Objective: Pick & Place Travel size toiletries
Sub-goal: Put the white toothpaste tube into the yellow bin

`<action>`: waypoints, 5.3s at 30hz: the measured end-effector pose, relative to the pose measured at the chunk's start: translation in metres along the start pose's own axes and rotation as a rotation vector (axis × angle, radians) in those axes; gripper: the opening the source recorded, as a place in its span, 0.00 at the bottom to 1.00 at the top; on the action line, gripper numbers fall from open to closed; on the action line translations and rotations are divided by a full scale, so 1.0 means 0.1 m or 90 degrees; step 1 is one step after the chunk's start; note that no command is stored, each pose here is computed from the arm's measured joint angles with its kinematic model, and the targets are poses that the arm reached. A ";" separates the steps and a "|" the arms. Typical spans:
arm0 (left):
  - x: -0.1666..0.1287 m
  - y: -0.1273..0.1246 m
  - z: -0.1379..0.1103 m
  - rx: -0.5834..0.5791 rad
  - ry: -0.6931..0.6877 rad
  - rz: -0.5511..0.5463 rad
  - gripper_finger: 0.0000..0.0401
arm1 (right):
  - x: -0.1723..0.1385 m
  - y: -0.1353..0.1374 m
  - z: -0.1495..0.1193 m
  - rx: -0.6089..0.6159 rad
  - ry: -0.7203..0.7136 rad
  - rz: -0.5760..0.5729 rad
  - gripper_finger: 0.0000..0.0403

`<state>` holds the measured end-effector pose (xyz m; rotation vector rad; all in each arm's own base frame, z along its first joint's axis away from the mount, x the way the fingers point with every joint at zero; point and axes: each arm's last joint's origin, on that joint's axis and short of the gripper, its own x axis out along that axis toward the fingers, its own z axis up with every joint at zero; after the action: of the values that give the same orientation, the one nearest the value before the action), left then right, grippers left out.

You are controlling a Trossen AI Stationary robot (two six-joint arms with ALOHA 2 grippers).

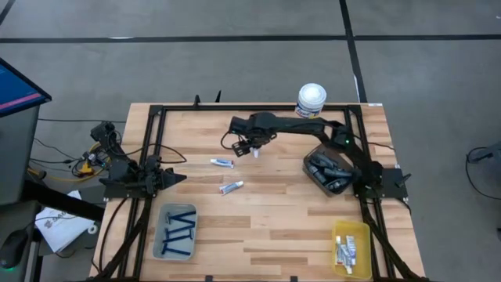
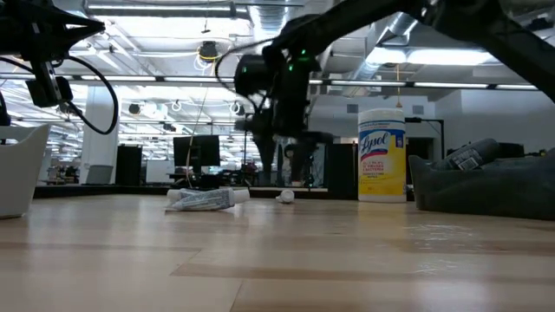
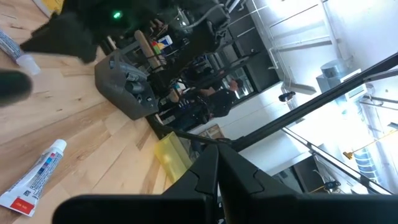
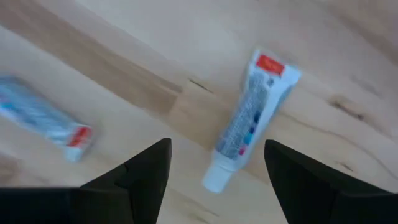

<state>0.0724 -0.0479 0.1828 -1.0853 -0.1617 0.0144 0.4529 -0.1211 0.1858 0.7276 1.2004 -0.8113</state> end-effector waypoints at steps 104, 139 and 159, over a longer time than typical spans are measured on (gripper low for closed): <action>0.00 -0.02 0.01 -0.012 -0.005 -0.007 0.00 | -1.45 -0.30 -4.64 0.113 0.412 -0.303 0.19; 0.00 -0.02 0.01 -0.012 -0.005 -0.007 0.00 | -1.13 0.24 -1.38 -0.344 -0.168 0.258 0.53; 0.00 -0.05 0.04 -0.036 -0.015 -0.022 0.00 | -0.30 0.86 -0.94 -0.738 -0.162 0.202 0.54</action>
<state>0.0714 -0.0469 0.1885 -1.1390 -0.2030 -0.0076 0.4736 0.0076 0.1996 -0.1522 1.0607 0.1235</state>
